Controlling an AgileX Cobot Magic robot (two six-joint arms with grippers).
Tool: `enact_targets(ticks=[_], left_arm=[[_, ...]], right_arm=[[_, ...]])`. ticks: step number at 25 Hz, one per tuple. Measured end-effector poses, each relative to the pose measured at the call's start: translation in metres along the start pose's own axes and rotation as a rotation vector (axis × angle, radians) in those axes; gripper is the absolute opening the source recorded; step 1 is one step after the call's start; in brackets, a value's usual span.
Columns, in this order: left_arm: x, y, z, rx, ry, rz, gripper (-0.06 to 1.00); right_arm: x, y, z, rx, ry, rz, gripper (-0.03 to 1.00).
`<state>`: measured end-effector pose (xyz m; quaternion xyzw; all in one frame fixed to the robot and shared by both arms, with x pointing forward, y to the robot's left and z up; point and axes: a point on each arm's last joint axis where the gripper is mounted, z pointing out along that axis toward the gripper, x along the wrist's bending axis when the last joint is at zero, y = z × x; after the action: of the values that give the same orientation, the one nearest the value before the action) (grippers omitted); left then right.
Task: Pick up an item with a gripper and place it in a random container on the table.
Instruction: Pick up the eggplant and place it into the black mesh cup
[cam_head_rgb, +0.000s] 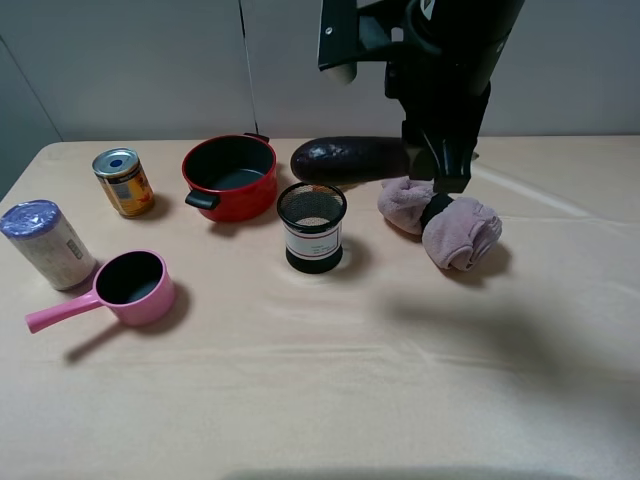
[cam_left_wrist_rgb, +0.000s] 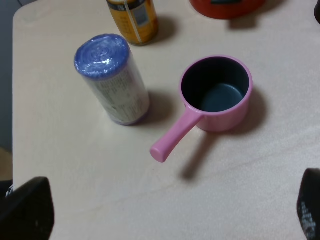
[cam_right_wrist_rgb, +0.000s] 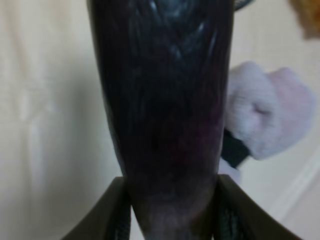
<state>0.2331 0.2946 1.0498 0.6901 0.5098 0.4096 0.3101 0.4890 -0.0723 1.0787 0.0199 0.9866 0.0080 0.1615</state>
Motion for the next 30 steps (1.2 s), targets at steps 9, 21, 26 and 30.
enact_targets(ticks=[9, 21, 26, 30], left_arm=[[0.0, 0.0, 0.0, 0.0, 0.0, 0.0, 0.99], [0.0, 0.0, 0.0, 0.0, 0.0, 0.0, 0.99], [0.0, 0.0, 0.0, 0.0, 0.0, 0.0, 0.99], [0.0, 0.0, 0.0, 0.0, 0.0, 0.0, 0.99]], right_arm=[[-0.016, -0.009, 0.0, 0.13, -0.153, -0.11, 0.26], [-0.027, 0.0, 0.046, 0.32, -0.189, -0.236, 0.26], [-0.024, 0.011, 0.047, 0.358, -0.245, -0.313, 0.26], [-0.017, 0.021, 0.05, 0.366, -0.255, -0.36, 0.26]])
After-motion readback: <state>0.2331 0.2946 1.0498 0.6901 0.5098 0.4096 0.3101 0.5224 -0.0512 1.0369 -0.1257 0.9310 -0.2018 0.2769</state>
